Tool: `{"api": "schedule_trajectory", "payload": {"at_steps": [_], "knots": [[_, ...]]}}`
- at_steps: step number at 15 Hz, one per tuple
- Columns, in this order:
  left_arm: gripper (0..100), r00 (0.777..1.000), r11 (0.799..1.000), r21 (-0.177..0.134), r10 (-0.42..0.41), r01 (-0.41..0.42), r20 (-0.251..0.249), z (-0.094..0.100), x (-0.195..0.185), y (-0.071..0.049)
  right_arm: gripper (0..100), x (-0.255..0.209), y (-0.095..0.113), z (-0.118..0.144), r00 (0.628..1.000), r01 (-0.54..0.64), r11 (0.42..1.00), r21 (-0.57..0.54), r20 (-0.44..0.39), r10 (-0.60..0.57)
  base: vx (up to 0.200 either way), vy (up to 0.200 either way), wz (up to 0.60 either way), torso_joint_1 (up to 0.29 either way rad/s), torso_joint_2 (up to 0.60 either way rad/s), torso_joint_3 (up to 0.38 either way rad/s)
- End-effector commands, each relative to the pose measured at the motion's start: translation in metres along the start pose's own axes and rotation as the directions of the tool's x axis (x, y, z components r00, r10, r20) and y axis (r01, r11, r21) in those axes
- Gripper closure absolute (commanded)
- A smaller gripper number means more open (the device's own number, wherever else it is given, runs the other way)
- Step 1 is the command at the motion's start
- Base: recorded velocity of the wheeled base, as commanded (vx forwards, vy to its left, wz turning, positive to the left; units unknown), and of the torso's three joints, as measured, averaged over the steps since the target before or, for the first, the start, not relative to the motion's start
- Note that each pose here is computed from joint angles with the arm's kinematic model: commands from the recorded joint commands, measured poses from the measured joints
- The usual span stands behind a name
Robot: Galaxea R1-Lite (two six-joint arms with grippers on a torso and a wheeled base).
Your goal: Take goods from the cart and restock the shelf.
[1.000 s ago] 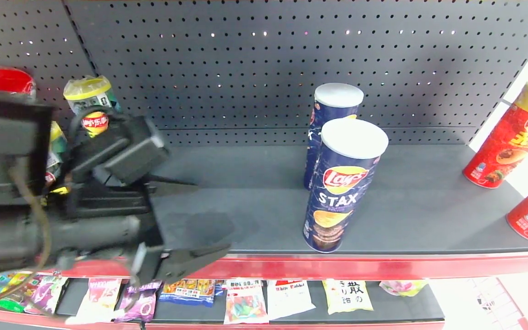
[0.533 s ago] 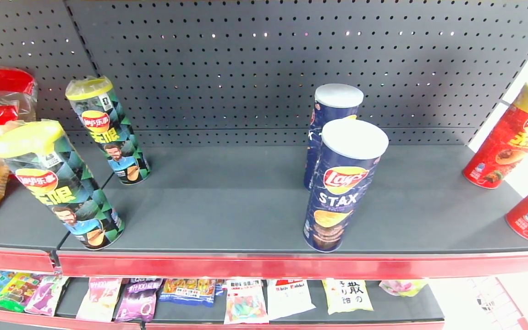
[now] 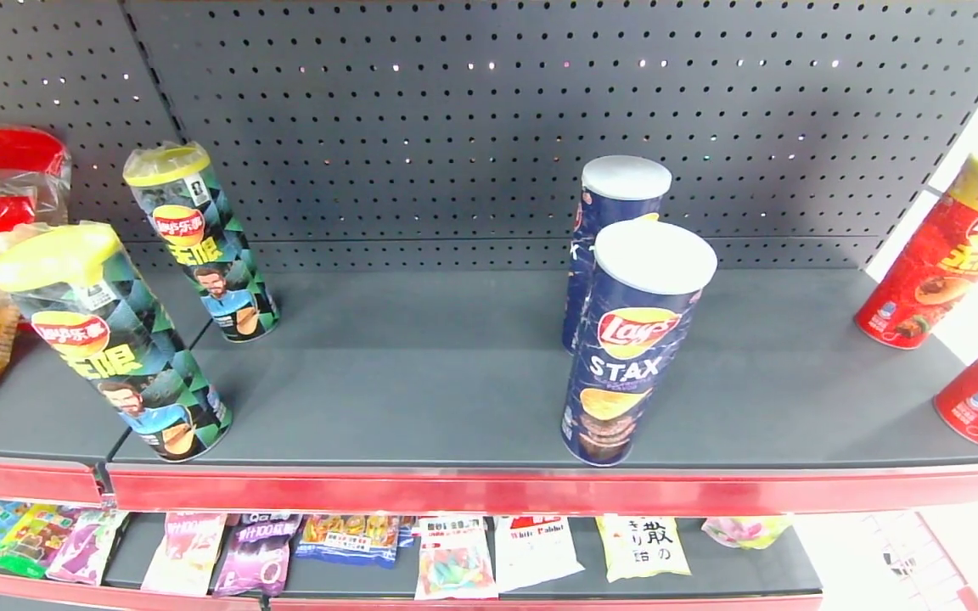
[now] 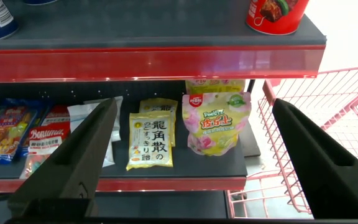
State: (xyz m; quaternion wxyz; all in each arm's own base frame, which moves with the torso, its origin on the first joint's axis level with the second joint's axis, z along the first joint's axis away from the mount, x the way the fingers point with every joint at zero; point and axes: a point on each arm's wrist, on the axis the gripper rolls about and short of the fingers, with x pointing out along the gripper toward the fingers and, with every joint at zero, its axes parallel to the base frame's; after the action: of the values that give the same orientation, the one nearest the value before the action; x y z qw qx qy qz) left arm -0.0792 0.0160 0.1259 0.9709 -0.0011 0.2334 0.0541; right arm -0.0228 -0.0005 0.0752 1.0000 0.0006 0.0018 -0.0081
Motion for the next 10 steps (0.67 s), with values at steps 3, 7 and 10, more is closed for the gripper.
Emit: {"api": "schedule_trajectory", "payload": {"at_steps": [3,7,10], "knots": [[0,0.991,0.987,-0.088,0.131,-0.133,-0.027,-0.014,0.019,-0.006,0,0.0,0.0,0.0,1.0,-0.001,1.0,0.0,0.001,0.001,0.0,0.0,0.0,0.0,0.0,0.0],[0,0.97,0.953,-0.177,0.241,-0.245,-0.042,-0.018,0.023,-0.018,0,0.0,0.0,0.0,1.0,-0.001,1.0,0.0,-0.001,0.001,0.0,0.0,0.0,0.0,0.0,0.0],[0,0.939,0.986,-0.15,-0.015,0.07,0.343,-0.001,0.057,-0.024,0,0.0,0.0,0.0,1.0,-0.001,1.0,0.0,0.001,0.001,0.0,0.0,0.0,0.0,0.0,0.0]]}}
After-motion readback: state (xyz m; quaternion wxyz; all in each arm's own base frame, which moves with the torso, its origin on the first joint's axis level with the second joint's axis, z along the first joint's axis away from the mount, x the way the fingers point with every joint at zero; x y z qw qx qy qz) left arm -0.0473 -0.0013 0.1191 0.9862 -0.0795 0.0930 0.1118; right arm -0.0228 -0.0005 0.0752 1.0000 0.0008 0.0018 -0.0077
